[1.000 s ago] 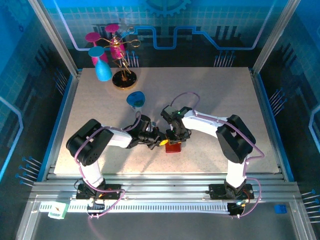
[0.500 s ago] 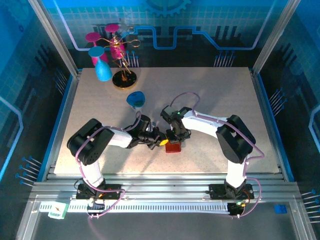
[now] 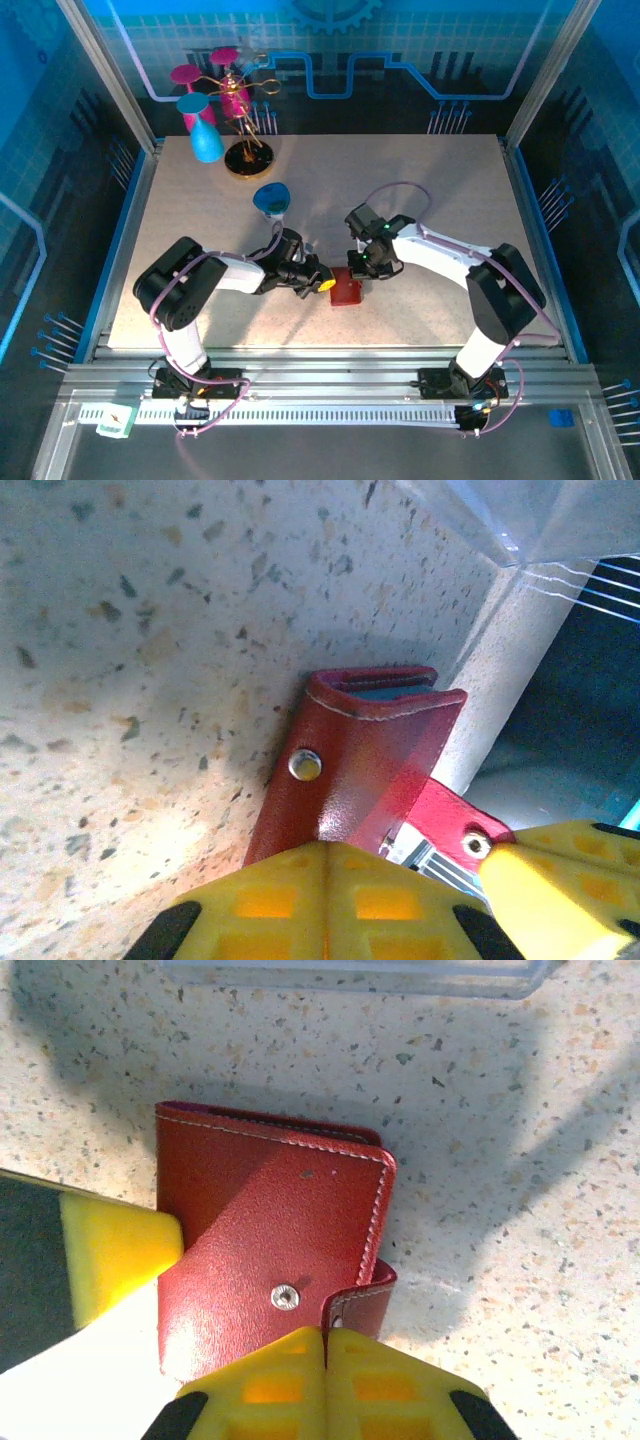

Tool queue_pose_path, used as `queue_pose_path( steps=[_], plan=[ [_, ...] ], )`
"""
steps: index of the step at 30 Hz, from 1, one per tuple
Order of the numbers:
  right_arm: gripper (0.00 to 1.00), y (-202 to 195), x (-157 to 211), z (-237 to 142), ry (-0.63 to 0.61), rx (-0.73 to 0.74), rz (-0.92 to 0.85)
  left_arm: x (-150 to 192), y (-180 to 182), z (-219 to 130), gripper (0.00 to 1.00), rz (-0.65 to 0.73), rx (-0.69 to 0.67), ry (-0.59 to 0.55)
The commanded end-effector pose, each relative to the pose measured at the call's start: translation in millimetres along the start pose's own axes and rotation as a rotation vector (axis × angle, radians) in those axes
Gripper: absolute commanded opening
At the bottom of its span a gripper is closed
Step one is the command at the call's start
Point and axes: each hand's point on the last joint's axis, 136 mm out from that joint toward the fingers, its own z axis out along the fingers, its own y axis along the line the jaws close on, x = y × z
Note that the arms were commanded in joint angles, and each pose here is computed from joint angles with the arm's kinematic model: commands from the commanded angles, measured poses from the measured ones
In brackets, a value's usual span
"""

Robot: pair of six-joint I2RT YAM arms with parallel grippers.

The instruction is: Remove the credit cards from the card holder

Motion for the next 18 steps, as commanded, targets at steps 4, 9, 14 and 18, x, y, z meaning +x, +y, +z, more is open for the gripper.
queue_pose_path(
  steps=[4,9,14,18],
  plan=[
    [0.0,12.7,-5.7,-29.3,-0.063,-0.107,0.015,-0.2,-6.5,-16.5,0.15,0.023,-0.076,-0.013],
    [0.0,27.9,-5.7,-50.2,-0.094,-0.179,0.025,-14.1,-27.7,-46.2,0.2,0.109,-0.123,-0.071],
    [0.0,49.9,-4.2,-70.4,-0.131,-0.235,0.024,-36.5,-42.5,-88.3,0.22,0.158,-0.132,-0.152],
    [0.0,67.7,-4.6,-80.2,-0.149,-0.29,0.029,-56.5,-51.0,-122.1,0.24,0.166,-0.099,-0.217]
  ],
)
